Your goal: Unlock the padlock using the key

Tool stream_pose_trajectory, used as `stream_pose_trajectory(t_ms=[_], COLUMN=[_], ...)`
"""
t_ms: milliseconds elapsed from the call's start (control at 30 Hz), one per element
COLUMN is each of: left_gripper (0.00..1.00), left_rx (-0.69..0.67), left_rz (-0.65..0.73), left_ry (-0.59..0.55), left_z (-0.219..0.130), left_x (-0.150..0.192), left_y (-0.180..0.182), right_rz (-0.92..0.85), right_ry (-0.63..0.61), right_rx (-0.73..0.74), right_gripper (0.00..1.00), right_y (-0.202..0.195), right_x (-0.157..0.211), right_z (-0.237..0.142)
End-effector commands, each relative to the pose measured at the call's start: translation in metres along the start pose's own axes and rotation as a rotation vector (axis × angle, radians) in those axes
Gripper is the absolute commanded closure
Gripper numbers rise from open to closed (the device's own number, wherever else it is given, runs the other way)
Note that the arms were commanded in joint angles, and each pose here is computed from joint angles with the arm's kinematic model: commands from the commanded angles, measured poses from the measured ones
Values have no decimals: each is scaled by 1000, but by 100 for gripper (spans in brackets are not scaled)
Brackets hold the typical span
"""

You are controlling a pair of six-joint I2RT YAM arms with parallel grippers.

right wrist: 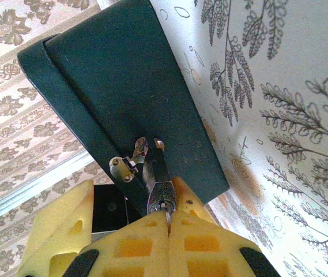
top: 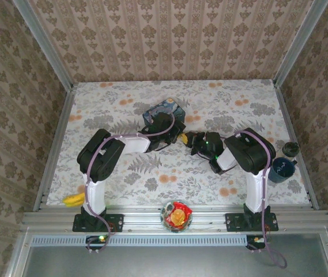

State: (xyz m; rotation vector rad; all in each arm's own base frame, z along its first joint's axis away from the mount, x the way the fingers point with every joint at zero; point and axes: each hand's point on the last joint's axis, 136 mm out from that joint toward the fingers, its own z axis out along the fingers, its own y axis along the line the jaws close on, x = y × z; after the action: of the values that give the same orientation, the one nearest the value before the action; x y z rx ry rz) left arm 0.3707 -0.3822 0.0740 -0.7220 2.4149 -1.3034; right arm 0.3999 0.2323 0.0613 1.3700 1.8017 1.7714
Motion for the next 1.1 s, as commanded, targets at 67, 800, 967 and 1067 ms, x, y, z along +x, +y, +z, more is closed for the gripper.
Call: stream_pose_trajectory(t_ms=[67, 800, 967, 1067], left_gripper=[15, 0, 0, 0], left_rx=[-51, -75, -77, -78], left_rz=[-70, 130, 136, 168], left_ry=[283, -18, -67, -107], left_z=[-13, -109, -123, -135], left_x=[76, 0, -17, -29], left_y=[20, 0, 2, 0], right_rz=[45, -34, -77, -137], right_ry=[-23, -109, -113, -105], right_rx=[12, 61, 80, 107], right_gripper=[100, 47, 44, 44], right_y=[-11, -23, -19, -16], right_x=[-1, -13, -10, -6], right_z=[6, -12, -16, -19])
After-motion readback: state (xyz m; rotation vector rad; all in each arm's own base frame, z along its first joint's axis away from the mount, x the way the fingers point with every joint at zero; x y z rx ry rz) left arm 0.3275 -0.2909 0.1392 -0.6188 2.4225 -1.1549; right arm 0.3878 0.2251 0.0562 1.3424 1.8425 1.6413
